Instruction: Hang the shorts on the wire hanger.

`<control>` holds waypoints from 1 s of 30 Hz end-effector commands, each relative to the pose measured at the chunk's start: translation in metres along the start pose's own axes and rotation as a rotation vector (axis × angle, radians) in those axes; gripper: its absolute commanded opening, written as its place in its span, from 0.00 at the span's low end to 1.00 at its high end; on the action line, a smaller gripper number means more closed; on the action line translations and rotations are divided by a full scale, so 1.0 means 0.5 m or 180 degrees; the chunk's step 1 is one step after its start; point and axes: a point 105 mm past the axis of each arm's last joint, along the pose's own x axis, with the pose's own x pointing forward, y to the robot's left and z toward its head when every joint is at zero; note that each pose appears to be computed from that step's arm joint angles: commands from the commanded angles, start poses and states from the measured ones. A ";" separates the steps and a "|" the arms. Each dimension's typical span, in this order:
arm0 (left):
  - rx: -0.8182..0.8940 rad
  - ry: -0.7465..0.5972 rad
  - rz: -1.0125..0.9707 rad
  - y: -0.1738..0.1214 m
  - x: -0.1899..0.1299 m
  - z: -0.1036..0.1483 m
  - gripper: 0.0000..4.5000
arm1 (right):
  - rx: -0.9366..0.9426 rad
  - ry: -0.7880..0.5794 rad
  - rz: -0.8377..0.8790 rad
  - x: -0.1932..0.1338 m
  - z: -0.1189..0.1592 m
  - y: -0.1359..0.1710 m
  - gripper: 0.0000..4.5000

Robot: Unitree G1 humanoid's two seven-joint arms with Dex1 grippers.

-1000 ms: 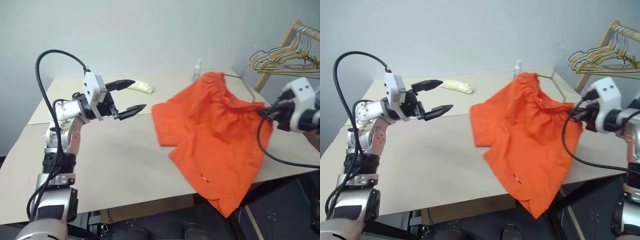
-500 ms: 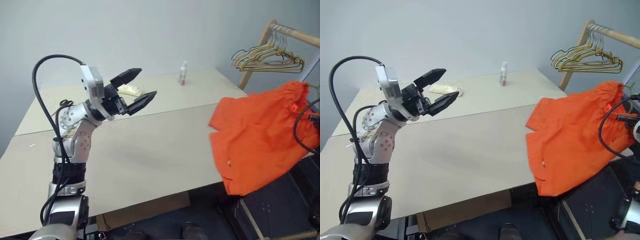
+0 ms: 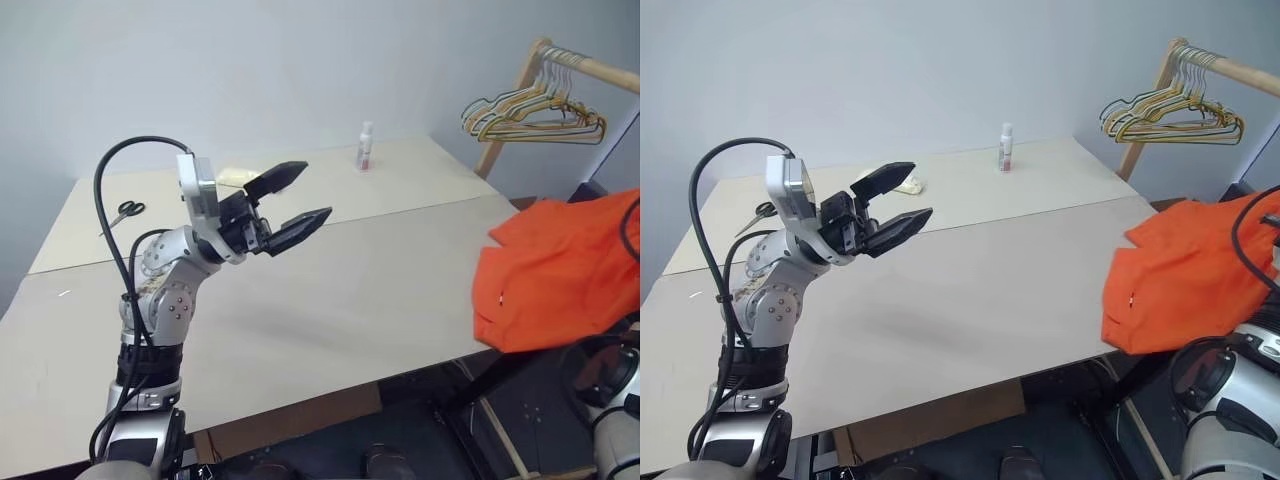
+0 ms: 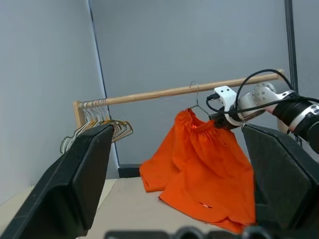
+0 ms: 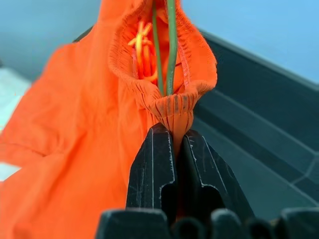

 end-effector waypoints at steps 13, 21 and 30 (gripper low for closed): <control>0.0070 -0.0150 -0.0075 -0.025 0.020 0.009 0.99 | 0.0554 0.0091 -0.0187 0.027 0.045 -0.023 0.00; 0.0086 -0.0145 -0.0082 -0.032 0.022 0.004 0.99 | 0.0437 0.0270 -0.0176 0.032 0.017 -0.010 0.00; 0.0091 -0.0195 -0.0099 -0.035 0.023 0.010 1.00 | 0.0098 0.0123 -0.0457 0.024 0.025 -0.010 0.45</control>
